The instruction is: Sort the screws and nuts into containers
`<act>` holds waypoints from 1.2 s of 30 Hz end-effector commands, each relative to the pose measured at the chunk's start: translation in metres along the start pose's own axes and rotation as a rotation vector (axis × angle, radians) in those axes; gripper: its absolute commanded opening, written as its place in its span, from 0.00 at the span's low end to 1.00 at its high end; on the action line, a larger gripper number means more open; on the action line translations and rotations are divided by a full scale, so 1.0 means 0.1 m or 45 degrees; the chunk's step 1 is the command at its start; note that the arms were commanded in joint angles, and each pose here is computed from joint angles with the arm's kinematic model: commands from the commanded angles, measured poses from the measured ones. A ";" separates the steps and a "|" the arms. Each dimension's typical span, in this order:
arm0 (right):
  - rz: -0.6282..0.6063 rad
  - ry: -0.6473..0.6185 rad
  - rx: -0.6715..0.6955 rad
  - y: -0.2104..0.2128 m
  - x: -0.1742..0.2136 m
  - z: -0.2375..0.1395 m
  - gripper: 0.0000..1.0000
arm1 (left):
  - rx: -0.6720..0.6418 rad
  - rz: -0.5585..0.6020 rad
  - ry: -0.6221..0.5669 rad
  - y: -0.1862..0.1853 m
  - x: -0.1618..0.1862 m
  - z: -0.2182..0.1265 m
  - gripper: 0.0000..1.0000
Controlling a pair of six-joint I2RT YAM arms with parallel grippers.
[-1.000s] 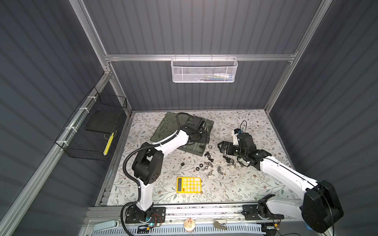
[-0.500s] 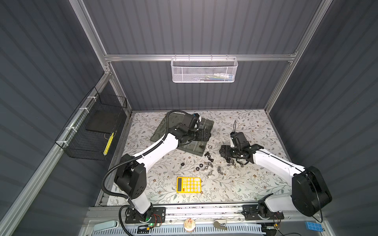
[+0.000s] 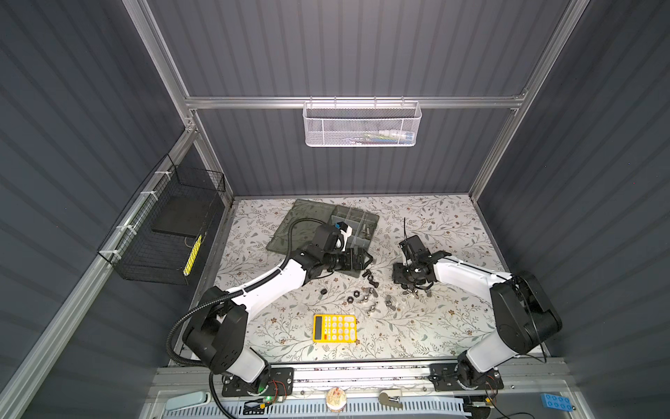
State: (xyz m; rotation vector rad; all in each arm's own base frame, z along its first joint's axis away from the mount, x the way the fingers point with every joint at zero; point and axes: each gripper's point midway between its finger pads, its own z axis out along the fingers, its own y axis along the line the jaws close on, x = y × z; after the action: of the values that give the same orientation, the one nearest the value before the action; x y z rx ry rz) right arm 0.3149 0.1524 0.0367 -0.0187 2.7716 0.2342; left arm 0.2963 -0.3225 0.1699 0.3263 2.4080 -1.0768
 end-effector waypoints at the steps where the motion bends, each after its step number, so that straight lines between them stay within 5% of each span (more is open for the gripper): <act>1: -0.012 0.036 0.038 -0.02 0.03 0.03 0.53 | 0.113 0.016 -0.043 -0.17 0.00 -0.08 1.00; 27: -0.110 0.192 0.192 -0.07 0.31 0.36 0.27 | 0.096 0.097 -0.101 0.05 0.28 -0.18 1.00; 36: -0.116 0.179 0.205 -0.03 0.28 0.37 0.31 | 0.057 0.151 -0.169 0.18 0.33 -0.18 1.00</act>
State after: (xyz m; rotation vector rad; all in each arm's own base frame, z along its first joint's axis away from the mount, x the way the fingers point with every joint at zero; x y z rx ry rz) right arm 0.3246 0.1644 0.0143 -0.1165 2.8066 0.0406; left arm 0.2665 -0.2990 0.1426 0.3702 2.2954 -1.1031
